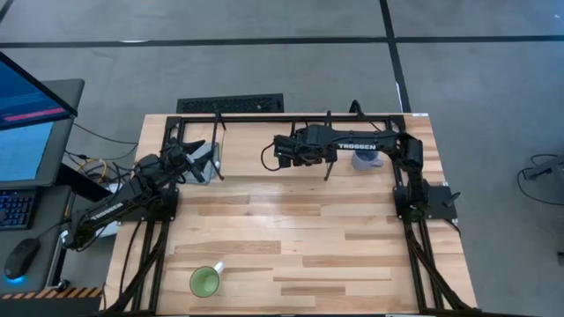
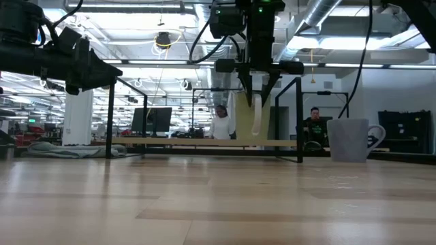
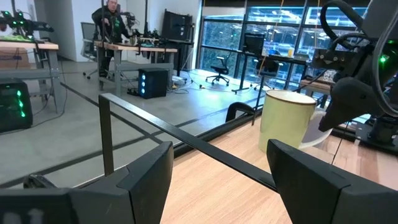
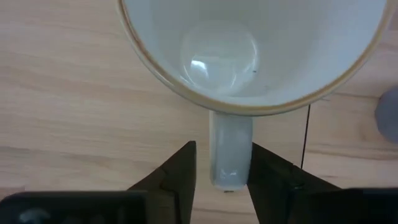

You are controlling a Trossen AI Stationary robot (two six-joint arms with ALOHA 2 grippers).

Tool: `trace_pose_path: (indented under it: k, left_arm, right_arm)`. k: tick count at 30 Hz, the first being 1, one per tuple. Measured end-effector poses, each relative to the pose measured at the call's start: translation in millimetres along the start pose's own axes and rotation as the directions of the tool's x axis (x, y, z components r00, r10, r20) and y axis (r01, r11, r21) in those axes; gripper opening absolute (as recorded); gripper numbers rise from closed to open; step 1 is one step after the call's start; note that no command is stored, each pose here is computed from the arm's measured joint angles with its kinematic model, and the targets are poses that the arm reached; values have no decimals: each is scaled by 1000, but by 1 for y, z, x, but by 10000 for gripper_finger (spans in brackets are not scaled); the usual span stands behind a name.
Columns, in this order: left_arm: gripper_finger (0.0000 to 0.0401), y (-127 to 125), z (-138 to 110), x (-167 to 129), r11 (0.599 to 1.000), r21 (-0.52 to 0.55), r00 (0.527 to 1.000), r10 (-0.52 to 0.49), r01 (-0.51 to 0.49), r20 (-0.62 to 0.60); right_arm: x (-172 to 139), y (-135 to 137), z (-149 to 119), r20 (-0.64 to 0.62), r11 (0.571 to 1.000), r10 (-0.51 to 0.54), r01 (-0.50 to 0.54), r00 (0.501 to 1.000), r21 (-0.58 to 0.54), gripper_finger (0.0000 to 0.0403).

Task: Stack small to large cups/mugs on shelf
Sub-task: Put the light green mug on the shelf, then adjust the shelf

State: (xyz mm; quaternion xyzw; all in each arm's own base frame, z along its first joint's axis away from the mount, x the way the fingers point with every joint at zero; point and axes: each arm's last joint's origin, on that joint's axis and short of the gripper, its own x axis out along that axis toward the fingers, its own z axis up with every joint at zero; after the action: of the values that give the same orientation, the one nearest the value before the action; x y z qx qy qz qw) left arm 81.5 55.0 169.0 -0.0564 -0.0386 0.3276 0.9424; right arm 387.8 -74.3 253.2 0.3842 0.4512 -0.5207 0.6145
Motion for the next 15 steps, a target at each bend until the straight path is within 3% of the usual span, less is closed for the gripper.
trace_pose_path:
  k: [15]
  left_arm:
    - [251,0,0,0,1000,-1,1000,0,0,0]
  right_arm:
    - [0,0,0,-12,1000,4,-4,1000,-18,240]
